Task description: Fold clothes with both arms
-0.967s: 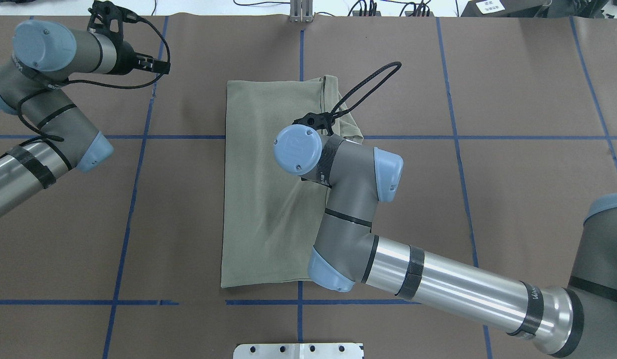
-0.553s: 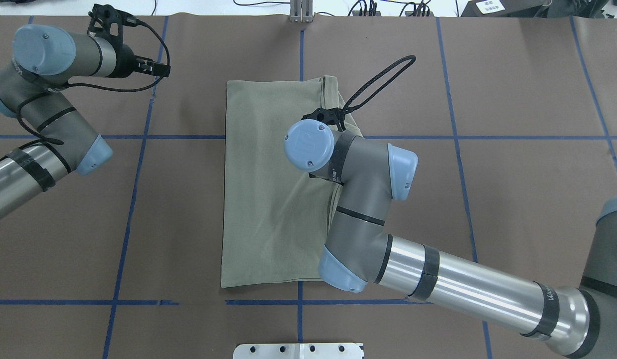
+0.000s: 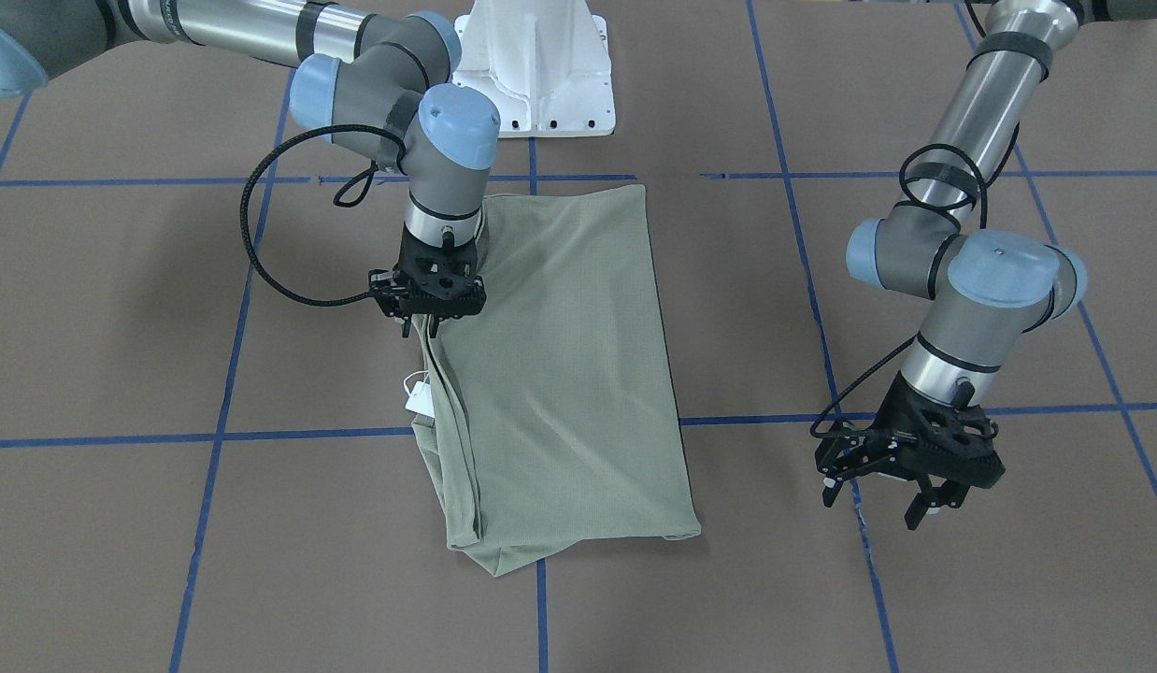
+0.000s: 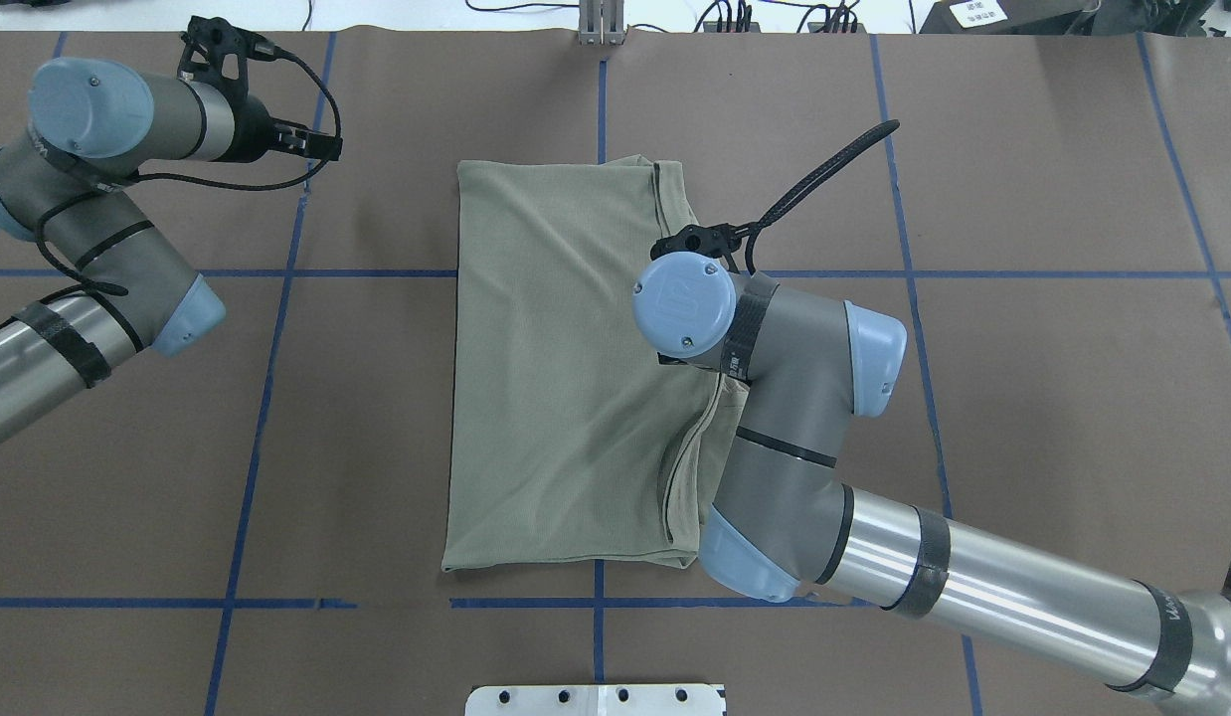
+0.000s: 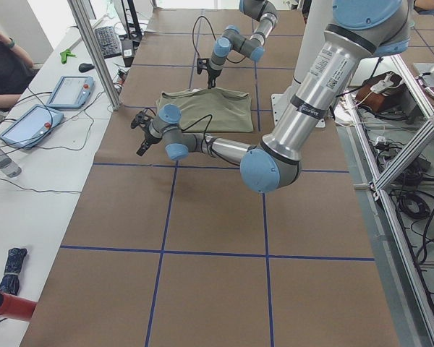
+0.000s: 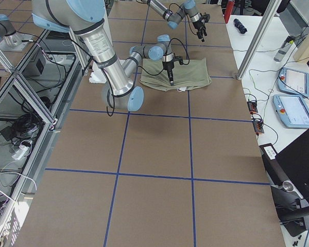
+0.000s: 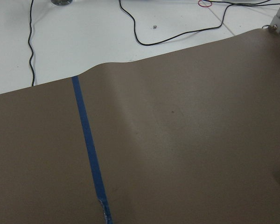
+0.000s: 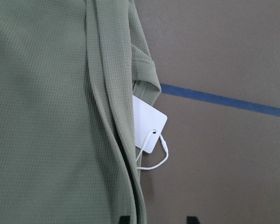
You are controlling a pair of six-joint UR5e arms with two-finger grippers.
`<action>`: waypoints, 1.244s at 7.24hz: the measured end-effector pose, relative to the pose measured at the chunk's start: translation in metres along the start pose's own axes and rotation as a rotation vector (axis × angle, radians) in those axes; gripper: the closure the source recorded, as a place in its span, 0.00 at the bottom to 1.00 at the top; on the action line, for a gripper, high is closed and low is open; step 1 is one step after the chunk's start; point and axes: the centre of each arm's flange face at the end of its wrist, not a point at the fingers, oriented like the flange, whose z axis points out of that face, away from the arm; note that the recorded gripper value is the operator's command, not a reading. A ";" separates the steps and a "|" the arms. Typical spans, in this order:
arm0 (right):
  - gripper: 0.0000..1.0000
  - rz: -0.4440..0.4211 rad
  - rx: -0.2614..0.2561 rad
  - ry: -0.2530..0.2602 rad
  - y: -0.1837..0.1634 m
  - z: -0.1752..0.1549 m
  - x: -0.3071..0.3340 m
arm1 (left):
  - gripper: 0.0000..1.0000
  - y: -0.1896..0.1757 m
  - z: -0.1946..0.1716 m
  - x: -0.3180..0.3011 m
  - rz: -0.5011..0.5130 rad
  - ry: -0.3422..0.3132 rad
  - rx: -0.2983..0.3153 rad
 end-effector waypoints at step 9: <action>0.00 0.121 -0.032 -0.098 0.096 -0.032 -0.060 | 0.00 0.005 0.000 -0.004 0.003 0.005 0.006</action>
